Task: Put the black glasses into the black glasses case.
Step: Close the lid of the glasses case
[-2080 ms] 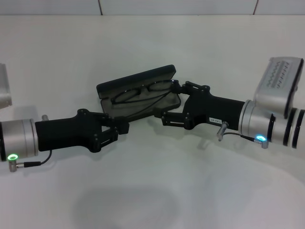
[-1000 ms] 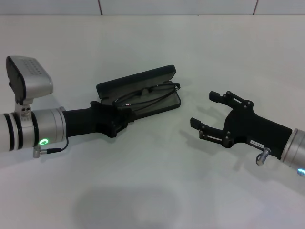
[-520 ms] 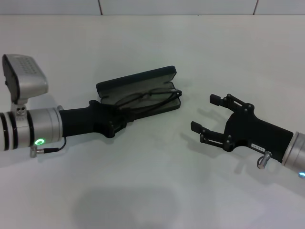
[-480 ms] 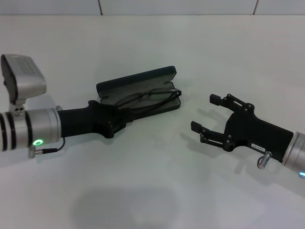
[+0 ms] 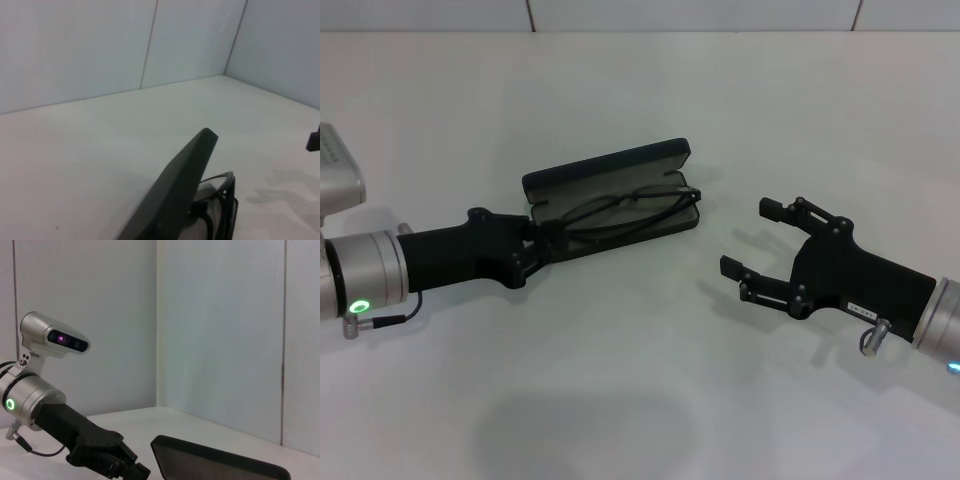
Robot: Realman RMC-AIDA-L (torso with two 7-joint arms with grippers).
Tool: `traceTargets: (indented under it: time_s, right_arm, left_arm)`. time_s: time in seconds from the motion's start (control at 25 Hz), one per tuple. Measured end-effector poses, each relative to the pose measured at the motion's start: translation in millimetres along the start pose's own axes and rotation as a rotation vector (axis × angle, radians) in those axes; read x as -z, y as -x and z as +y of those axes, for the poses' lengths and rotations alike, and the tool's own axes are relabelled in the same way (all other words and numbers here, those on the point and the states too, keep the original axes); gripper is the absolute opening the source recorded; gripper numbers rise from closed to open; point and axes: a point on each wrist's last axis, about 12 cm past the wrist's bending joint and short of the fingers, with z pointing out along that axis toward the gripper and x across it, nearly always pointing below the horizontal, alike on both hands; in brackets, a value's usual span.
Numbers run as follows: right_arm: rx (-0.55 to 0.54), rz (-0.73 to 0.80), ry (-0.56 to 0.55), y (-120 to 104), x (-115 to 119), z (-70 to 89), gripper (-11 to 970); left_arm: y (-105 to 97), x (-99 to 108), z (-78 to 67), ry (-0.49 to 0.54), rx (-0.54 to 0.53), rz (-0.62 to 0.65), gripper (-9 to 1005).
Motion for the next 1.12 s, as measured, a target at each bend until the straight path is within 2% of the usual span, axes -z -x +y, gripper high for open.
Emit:
traceTargets:
  time_s: [0.64, 0.92, 1.12]
  right_arm:
    - [0.02, 0.004, 0.014, 0, 0, 1.4, 843]
    - [0.06, 0.015, 0.078, -4, 6, 7.2, 843]
    - [0.093, 0.047, 0.109, -11, 7, 14.4, 844]
  left_arm:
    - [3, -3, -3.9, -0.035, 0.011, -0.01, 107]
    - [21, 24, -4.5, -0.11, 0.07, -0.121, 101]
    - [37, 34, 6.5, -0.108, 0.092, -0.139, 96]
